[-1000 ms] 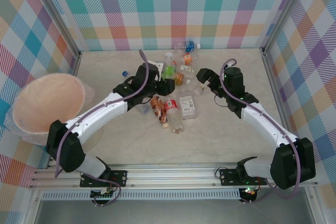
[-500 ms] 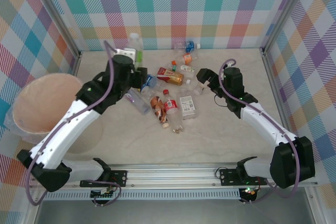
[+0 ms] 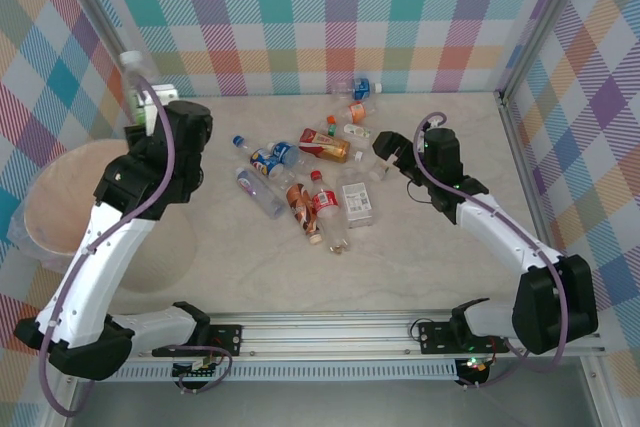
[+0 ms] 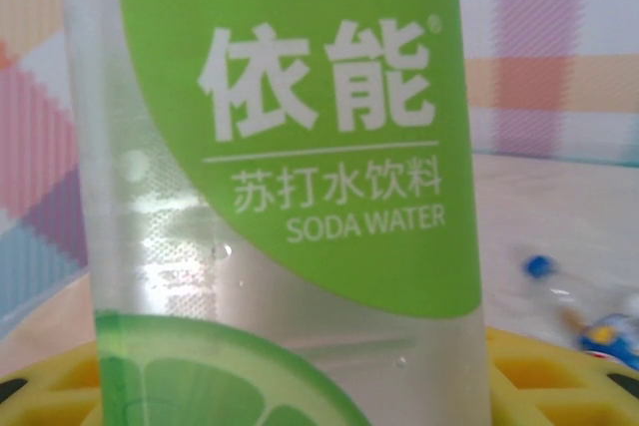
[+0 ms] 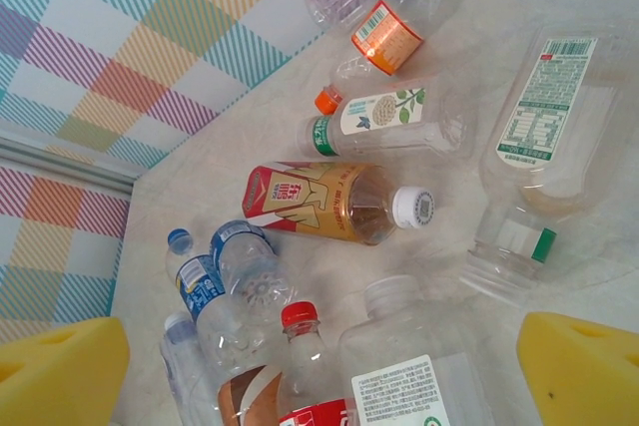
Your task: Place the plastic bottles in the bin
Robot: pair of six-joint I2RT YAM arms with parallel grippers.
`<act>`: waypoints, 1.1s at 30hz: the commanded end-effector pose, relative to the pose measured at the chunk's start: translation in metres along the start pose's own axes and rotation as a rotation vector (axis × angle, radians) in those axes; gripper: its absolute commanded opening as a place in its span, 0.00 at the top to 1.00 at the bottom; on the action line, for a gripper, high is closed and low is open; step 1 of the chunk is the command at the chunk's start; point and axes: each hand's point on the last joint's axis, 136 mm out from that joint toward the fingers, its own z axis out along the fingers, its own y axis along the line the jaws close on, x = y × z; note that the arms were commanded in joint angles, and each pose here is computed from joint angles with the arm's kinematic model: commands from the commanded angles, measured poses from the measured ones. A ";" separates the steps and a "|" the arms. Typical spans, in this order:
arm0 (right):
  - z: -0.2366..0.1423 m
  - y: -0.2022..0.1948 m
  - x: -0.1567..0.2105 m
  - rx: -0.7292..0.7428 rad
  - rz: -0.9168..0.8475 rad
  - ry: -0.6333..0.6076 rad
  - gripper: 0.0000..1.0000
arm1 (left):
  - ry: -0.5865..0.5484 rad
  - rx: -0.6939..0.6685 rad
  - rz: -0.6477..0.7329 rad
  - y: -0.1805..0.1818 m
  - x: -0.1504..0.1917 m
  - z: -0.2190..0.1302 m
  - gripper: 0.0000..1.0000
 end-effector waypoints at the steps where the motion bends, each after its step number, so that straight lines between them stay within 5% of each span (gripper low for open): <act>1: 0.004 0.013 -0.008 -0.045 -0.009 -0.005 0.00 | 0.066 -0.123 -0.055 0.046 0.016 0.010 0.46; 7: 0.012 0.016 0.000 -0.060 0.008 0.044 0.00 | 0.143 -0.204 -0.210 0.094 0.045 0.016 0.46; 15: 0.016 0.024 0.000 -0.079 -0.005 0.080 0.00 | 0.459 -0.059 -0.415 0.076 0.133 0.054 0.46; 20: 0.014 0.025 0.000 -0.077 -0.012 0.088 0.00 | 0.512 0.005 -0.542 0.067 0.151 0.054 0.44; 33: 0.009 0.018 0.006 -0.050 -0.023 0.102 0.00 | 0.639 -0.050 -0.608 0.061 0.196 0.071 0.35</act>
